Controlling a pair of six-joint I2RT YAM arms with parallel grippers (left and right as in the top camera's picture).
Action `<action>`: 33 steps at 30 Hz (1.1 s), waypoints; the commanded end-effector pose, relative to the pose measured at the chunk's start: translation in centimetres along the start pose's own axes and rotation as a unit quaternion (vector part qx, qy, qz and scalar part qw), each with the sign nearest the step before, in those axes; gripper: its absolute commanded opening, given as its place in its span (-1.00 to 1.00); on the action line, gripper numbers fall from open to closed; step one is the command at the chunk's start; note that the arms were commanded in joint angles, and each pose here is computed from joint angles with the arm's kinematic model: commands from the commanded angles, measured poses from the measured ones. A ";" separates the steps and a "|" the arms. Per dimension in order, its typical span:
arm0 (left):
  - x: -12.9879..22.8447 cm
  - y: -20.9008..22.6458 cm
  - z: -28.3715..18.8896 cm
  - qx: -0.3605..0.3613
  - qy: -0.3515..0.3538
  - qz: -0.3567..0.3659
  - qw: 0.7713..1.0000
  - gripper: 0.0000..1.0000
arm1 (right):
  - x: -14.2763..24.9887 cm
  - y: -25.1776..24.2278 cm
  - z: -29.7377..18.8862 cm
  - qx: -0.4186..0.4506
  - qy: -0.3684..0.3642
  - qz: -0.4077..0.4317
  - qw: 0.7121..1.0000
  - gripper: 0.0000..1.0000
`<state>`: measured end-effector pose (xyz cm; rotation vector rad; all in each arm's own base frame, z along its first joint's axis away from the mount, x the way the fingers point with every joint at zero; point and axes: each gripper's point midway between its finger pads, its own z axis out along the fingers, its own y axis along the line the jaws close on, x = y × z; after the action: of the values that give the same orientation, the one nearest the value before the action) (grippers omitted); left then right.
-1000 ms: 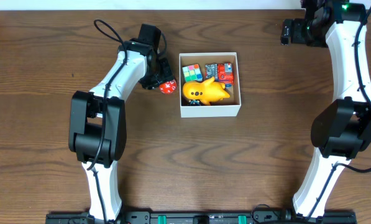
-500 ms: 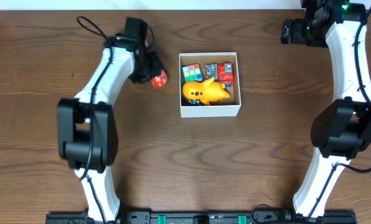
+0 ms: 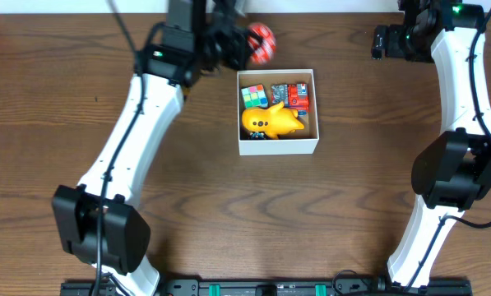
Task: Pack container
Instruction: 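Lift the red ball and lower it into the box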
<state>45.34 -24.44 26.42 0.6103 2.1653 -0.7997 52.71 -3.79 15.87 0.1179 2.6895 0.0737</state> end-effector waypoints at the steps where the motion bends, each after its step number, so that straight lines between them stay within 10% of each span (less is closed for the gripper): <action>1: 2.8 -1.7 1.4 0.053 0.045 0.125 0.990 -0.88 | -0.6 -0.2 -0.5 -0.001 -0.010 0.008 1.000 0.99; 17: 9.4 -4.9 7.1 0.170 0.123 0.135 0.968 -0.89 | -0.6 -0.2 -0.5 -0.001 -0.010 0.008 1.000 0.98; 33: 11.4 -5.2 7.2 0.175 0.160 0.113 0.965 0.43 | -0.6 -0.2 -0.5 -0.001 -0.010 0.008 1.000 0.99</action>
<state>38.74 -30.93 15.52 1.2002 2.2117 -1.0082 52.71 -3.79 15.87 0.1179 2.6895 0.0737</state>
